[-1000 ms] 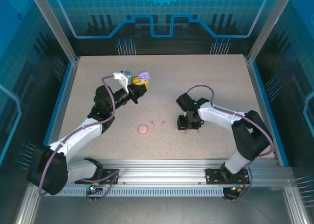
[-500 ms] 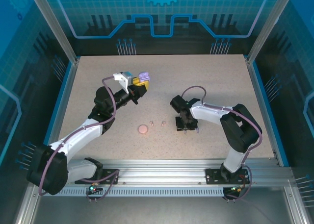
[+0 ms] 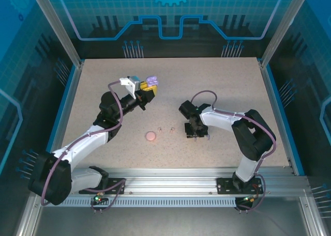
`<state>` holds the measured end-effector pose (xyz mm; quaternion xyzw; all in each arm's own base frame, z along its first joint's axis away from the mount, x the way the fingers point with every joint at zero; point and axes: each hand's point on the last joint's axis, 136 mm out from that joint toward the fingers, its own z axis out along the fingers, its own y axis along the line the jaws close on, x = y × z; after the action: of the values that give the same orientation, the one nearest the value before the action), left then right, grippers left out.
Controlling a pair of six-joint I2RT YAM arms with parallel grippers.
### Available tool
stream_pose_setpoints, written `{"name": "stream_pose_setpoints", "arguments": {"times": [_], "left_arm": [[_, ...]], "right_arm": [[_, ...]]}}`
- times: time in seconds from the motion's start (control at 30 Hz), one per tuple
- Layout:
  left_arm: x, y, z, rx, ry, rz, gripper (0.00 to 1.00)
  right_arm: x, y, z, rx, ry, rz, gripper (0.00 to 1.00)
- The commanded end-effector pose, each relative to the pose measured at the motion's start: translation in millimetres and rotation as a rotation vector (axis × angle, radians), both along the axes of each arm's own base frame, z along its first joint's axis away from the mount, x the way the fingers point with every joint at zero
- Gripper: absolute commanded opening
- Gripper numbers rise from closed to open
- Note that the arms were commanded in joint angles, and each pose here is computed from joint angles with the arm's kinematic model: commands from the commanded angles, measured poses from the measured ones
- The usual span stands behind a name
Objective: Insert the wireless bluetooth earbuds into the charging case
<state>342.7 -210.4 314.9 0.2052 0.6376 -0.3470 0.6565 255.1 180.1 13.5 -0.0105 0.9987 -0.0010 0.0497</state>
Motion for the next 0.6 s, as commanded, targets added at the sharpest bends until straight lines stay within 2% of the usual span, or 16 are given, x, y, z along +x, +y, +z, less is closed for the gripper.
{"name": "stream_pose_setpoints", "arguments": {"times": [0.0, 0.57], "left_arm": [[-1.0, -2.1, 2.0, 0.003, -0.033, -0.004, 0.0], [-1.3, -5.7, 1.8, 0.015, -0.035, -0.009, 0.0]], "right_arm": [[-4.4, -11.0, -1.2, -0.046, -0.006, -0.018, 0.34], [-9.2, -18.2, -5.0, -0.033, -0.006, -0.034, 0.27]]}}
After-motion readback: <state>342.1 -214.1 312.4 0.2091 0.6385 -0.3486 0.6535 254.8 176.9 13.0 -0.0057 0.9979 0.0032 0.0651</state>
